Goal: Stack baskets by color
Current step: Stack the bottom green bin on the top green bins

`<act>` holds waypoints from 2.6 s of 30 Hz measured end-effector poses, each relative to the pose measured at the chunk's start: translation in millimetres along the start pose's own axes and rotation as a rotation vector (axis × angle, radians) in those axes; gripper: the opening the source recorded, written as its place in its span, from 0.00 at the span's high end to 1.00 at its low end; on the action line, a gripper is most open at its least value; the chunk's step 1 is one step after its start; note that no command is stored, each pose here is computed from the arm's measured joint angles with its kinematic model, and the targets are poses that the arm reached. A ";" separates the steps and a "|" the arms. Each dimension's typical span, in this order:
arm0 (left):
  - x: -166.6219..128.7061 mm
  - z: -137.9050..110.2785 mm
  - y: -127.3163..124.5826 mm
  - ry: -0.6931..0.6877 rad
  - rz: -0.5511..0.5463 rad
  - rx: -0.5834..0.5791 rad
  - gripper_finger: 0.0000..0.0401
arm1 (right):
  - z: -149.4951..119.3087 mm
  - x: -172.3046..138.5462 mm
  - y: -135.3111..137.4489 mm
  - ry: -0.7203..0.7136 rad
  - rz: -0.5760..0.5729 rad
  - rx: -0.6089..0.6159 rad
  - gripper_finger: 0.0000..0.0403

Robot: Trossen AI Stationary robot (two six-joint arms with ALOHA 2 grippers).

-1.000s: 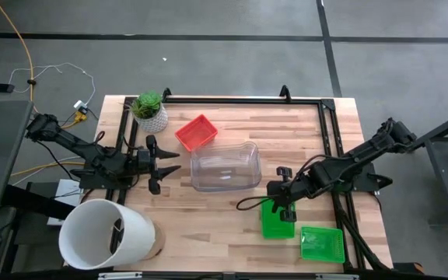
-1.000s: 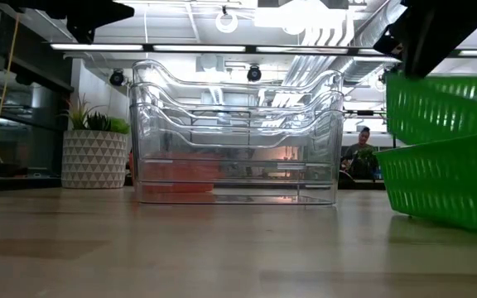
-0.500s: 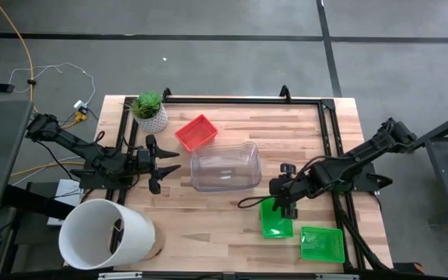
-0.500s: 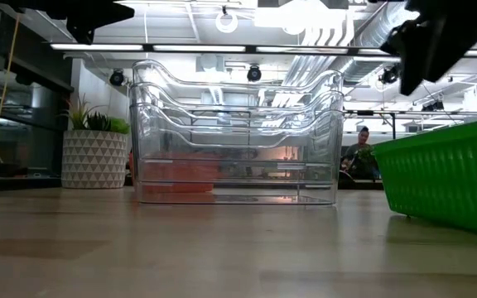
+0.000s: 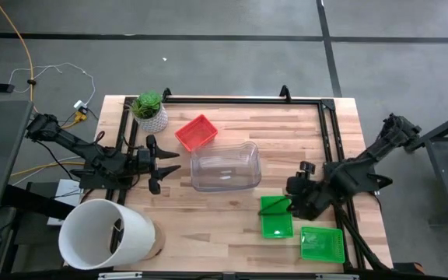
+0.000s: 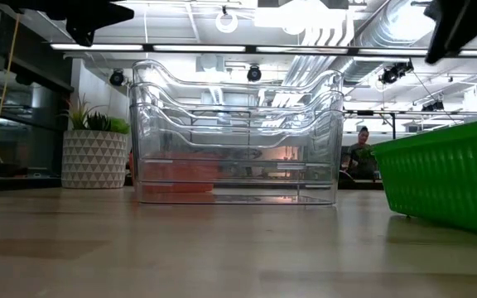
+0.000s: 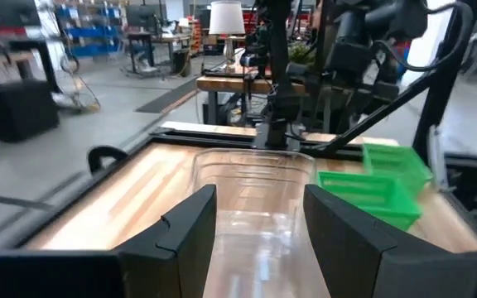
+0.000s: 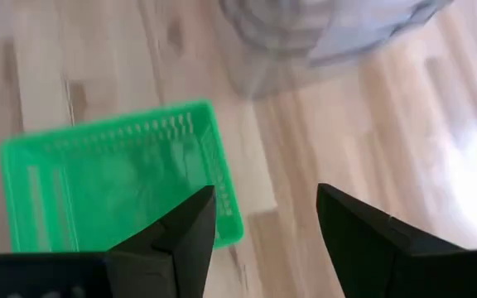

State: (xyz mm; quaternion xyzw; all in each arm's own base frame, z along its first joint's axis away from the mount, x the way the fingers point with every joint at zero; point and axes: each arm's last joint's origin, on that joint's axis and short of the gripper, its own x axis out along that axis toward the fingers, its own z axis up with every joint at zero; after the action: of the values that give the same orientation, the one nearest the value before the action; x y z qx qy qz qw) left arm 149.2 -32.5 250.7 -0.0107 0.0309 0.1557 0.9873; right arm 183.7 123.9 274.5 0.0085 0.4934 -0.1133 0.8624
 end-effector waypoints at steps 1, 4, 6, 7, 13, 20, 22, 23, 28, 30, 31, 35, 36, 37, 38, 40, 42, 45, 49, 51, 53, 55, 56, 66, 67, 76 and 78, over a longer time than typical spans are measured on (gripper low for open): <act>0.0 0.0 -0.3 0.001 -0.012 -0.030 0.57 | -1.8 -2.9 2.3 -0.036 -0.013 0.002 0.51; 0.8 -0.8 -3.1 0.013 -0.087 -0.092 0.57 | -7.3 -8.9 8.6 -0.128 -0.063 -0.016 0.51; 1.1 -1.1 -4.1 0.017 -0.110 -0.099 0.57 | -9.3 -11.0 10.2 -0.160 -0.084 -0.026 0.51; 1.0 -0.5 -4.1 0.012 -0.111 -0.100 0.57 | -9.9 -11.2 9.7 -0.161 -0.093 -0.032 0.51; 1.7 -1.0 -4.4 0.014 -0.105 -0.094 0.57 | -1.0 -6.4 -5.2 -0.147 -0.151 -0.007 0.51; 2.6 -2.4 -5.0 0.024 -0.103 -0.105 0.57 | 43.9 17.5 -39.4 -0.150 -0.105 -0.077 0.54; 2.6 -2.6 -5.0 0.026 -0.102 -0.108 0.57 | 59.7 24.9 -55.8 -0.173 -0.057 -0.088 0.59; 2.6 -2.8 -5.0 0.029 -0.102 -0.119 0.57 | 67.3 27.9 -64.0 -0.193 -0.022 -0.093 0.62; 2.5 -4.2 -5.7 0.047 -0.128 -0.145 0.57 | 88.9 42.3 -98.8 -0.314 0.154 -0.096 0.82; 2.4 -4.9 -5.8 0.054 -0.133 -0.135 0.57 | 81.3 53.2 -104.8 -0.334 0.224 -0.101 0.92; 2.4 -4.9 -5.8 0.054 -0.133 -0.134 0.57 | 75.6 59.3 -106.1 -0.348 0.257 -0.101 0.96; 1.9 -4.0 -5.0 0.043 -0.120 -0.102 0.57 | 43.0 79.7 -108.1 -0.449 0.308 -0.069 0.96; 1.4 -3.5 -4.3 0.037 -0.107 -0.087 0.57 | 37.0 81.9 -108.3 -0.513 0.312 -0.062 0.96; 0.6 -2.5 -3.7 0.028 -0.094 -0.078 0.57 | 31.3 82.2 -109.0 -0.583 0.314 -0.051 0.96; -0.7 -1.2 -2.9 0.017 -0.077 -0.072 0.57 | 26.7 82.1 -109.9 -0.656 0.308 -0.039 0.96; -5.9 2.2 -1.0 -0.010 -0.042 -0.065 0.57 | 18.1 81.0 -111.1 -0.792 0.299 -0.035 0.99; -11.8 5.7 -0.3 -0.037 -0.023 -0.058 0.57 | 11.5 78.9 -110.8 -0.912 0.283 -0.036 0.99; -21.2 9.6 -0.7 -0.066 -0.029 -0.041 0.57 | 6.4 74.4 -106.5 -1.022 0.281 -0.048 0.99; -28.3 11.2 -3.9 -0.079 -0.040 -0.015 0.57 | 5.2 69.9 -95.3 -1.060 0.313 -0.096 1.00; -29.5 10.4 -6.5 -0.074 -0.048 -0.003 0.57 | 3.9 68.5 -89.3 -1.063 0.296 -0.112 1.00; -29.7 9.4 -9.0 -0.069 -0.051 0.004 0.57 | 2.8 67.4 -85.3 -1.066 0.258 -0.123 1.00; -29.5 8.9 -10.2 -0.066 -0.044 0.012 0.57 | 2.1 66.7 -83.0 -1.065 0.230 -0.114 1.00; -29.5 8.9 -10.4 -0.067 -0.037 0.014 0.57 | 1.9 66.5 -82.2 -1.065 0.223 -0.114 1.00; -28.9 8.0 -11.0 -0.061 -0.037 0.002 0.57 | 1.3 66.0 -80.5 -1.065 0.226 -0.110 1.00; -28.9 8.1 -11.0 -0.062 -0.037 0.001 0.57 | 1.4 65.9 -80.5 -1.065 0.226 -0.110 1.00; -28.9 8.0 -11.0 -0.061 -0.037 0.002 0.57 | 14.1 51.4 -77.0 -1.111 0.380 -0.072 0.99; -28.9 7.9 -11.0 -0.060 -0.038 0.003 0.57 | 22.7 43.7 -72.1 -1.047 0.422 -0.071 0.97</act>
State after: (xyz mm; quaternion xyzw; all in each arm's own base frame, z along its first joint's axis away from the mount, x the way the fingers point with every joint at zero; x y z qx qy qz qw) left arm 125.6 -51.6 260.6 -0.0054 0.0013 0.1373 0.9905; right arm 209.6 42.6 255.9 0.0208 -0.0093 0.0892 0.9958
